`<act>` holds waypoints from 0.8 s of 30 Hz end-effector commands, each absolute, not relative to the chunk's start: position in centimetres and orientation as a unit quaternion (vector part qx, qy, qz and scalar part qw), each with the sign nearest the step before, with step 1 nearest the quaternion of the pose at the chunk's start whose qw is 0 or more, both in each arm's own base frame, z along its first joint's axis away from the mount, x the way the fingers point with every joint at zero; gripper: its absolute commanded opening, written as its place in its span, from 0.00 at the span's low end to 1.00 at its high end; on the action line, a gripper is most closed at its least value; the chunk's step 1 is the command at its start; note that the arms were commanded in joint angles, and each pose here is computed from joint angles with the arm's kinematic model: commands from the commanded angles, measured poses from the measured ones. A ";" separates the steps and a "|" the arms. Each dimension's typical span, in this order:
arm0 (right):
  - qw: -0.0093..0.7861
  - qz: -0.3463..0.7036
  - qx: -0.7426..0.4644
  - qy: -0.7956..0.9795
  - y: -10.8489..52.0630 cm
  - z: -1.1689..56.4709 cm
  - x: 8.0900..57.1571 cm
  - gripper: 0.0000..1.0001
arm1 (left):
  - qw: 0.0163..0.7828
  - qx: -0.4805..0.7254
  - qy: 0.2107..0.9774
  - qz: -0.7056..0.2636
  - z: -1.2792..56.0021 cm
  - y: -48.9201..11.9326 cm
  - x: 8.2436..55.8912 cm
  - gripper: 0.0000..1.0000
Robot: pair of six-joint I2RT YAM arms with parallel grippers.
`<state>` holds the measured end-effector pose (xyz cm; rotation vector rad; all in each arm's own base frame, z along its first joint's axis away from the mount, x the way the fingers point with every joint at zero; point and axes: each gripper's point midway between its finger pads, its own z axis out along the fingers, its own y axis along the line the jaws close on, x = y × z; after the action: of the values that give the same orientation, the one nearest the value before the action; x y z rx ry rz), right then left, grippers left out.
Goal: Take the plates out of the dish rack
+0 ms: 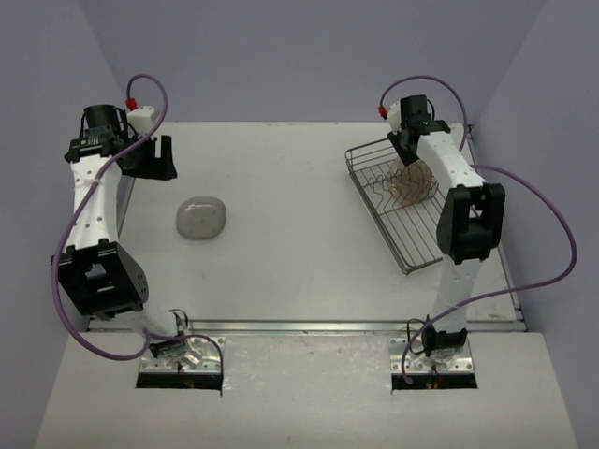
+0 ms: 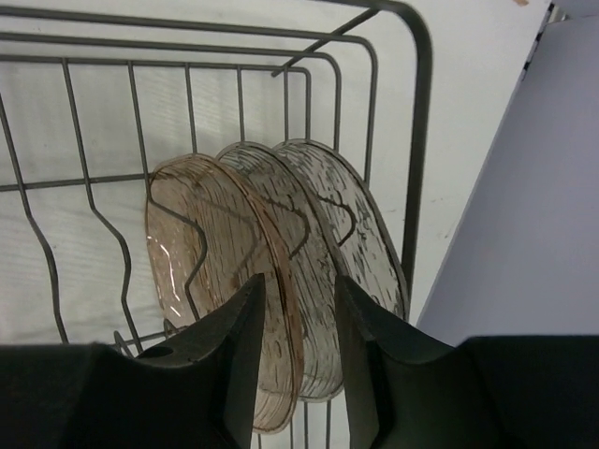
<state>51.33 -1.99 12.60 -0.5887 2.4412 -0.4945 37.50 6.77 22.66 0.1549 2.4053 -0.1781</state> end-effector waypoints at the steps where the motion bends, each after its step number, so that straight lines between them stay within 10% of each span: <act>1: 0.273 -0.197 -0.241 0.910 -2.1 11.9 51.9 0.33 | 0.384 0.067 0.919 -0.059 24.5 6.5 38.2 0.70; 10: 0.251 -0.239 -0.222 0.911 -4.9 10.2 53.7 0.00 | 0.384 0.066 0.920 -0.054 24.5 6.5 38.2 0.70; 18: 0.251 -0.269 -0.156 0.917 -8.7 10.3 54.2 0.00 | 0.385 0.060 0.920 -0.049 24.4 6.7 38.4 0.71; 24: 0.258 -0.263 -0.109 0.923 -10.3 11.2 52.8 0.00 | 0.391 0.051 0.917 -0.060 24.6 6.5 38.8 0.94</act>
<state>53.83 -8.43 10.70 -0.4351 2.4962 -0.6704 37.81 6.94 22.74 0.1319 2.4028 -0.1509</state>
